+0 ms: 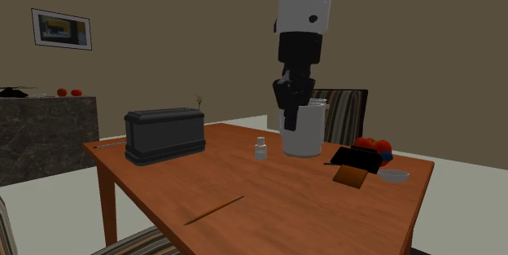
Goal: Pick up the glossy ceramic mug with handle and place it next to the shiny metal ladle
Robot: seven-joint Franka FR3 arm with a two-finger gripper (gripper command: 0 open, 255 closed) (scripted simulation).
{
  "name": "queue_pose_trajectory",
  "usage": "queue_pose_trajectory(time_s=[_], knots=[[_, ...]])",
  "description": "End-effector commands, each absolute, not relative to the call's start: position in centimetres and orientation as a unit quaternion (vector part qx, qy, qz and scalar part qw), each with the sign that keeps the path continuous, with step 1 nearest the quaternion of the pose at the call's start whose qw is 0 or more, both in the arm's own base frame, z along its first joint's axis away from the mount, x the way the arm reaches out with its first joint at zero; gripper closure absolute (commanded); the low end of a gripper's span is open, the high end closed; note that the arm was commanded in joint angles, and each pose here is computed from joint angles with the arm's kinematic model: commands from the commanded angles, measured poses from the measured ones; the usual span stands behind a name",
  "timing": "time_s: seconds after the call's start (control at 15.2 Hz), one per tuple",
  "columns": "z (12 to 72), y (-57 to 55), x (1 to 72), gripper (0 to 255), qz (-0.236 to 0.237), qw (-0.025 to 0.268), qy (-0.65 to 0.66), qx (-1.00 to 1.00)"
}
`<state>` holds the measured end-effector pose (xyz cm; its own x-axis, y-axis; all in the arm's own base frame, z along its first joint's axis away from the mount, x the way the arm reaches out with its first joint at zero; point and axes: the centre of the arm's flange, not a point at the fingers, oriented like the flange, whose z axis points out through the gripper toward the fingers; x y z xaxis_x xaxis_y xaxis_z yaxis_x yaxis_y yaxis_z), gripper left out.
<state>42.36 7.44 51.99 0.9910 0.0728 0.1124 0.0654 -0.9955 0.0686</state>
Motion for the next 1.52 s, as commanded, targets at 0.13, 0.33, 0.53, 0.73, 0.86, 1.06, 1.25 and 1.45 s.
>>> queue_pose_trajectory(time_s=[0.13, 0.33, 0.53, 0.73, 0.86, 1.06, 1.25, 1.45], knots=[[52.1, 2.7, 39.7, 255, 0.058, 0.032, 0.035, 0.997], [52.1, -0.8, 37.8, 255, 0.058, 0.032, 0.035, 0.997], [52.1, -4.3, 35.9, 255, 0.058, 0.032, 0.035, 0.997], [52.1, -7.7, 34.0, 255, 0.058, 0.032, 0.035, 0.997], [52.2, -10.0, 32.7, 255, 0.058, 0.032, 0.035, 0.997], [52.2, -13.5, 30.8, 255, 0.058, 0.032, 0.035, 0.997], [52.2, -17.0, 28.9, 255, 0.058, 0.032, 0.035, 0.997], [51.1, -18.2, 28.2, 255, 0.058, 0.032, 0.035, 0.997]])
